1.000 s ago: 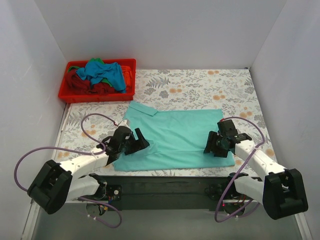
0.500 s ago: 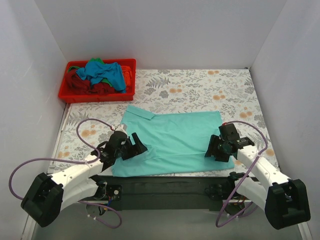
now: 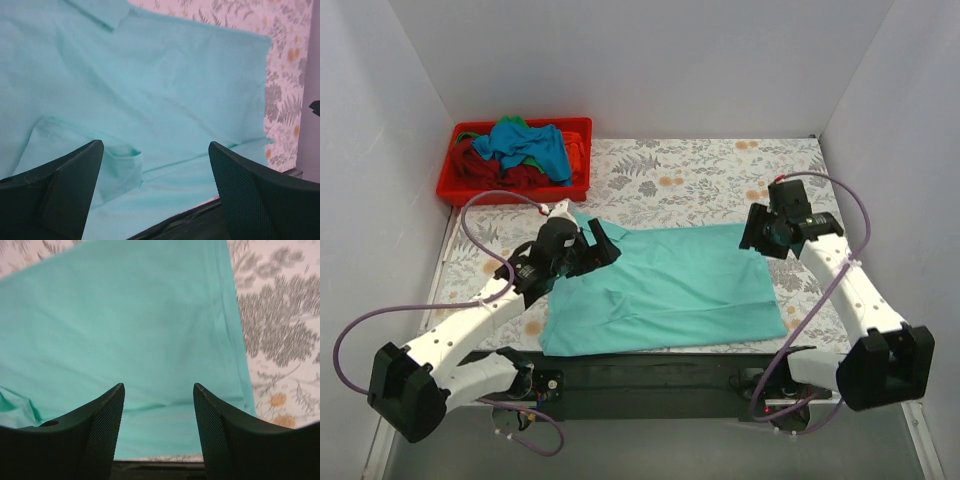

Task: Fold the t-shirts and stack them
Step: Fold the tshirt

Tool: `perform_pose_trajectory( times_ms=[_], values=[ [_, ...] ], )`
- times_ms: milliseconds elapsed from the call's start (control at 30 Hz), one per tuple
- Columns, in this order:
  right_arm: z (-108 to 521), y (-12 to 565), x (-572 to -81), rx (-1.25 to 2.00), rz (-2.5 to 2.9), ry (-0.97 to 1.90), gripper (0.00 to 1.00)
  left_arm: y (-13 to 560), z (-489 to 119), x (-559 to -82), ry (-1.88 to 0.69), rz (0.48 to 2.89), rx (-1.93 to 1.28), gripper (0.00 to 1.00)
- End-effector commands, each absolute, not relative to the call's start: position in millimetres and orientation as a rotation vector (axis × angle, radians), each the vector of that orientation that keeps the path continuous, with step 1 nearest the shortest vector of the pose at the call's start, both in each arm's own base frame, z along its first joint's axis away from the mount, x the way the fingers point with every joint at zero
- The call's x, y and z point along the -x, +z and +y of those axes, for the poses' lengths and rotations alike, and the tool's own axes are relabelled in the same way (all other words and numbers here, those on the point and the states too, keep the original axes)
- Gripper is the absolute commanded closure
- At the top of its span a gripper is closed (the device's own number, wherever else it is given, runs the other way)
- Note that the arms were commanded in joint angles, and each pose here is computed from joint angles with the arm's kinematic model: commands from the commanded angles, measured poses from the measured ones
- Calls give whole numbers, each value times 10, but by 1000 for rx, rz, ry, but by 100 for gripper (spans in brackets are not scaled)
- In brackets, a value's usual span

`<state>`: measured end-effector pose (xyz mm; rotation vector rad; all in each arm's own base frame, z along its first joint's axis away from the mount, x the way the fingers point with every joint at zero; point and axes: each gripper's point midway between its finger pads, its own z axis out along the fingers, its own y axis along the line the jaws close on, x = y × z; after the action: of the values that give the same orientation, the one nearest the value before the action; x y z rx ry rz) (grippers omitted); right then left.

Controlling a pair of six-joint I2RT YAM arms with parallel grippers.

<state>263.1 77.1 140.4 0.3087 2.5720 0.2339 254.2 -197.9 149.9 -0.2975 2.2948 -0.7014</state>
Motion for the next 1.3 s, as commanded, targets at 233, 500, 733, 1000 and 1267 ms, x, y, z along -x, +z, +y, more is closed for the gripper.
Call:
perform_pose_trajectory(
  times_ms=[233, 500, 733, 1000, 1267],
  values=[
    [441, 1387, -3854, -280, 2521, 133, 43, 1475, -1517, -3140, -570, 2315, 312, 15],
    [344, 886, -4271, -281, 2560, 171, 50, 1360, -1285, -3267, -512, 2344, 322, 15],
    [332, 573, -4421, -299, 2585, 235, 55, 1276, -1181, -3250, -495, 2360, 337, 15],
    [403, 442, -4546, -285, 2573, 289, 58, 1249, -1081, -3287, -465, 2368, 346, 15],
    [185, 283, -4456, -352, 2604, 232, 69, 1218, -1032, -3314, -454, 2370, 355, 15]
  ],
)
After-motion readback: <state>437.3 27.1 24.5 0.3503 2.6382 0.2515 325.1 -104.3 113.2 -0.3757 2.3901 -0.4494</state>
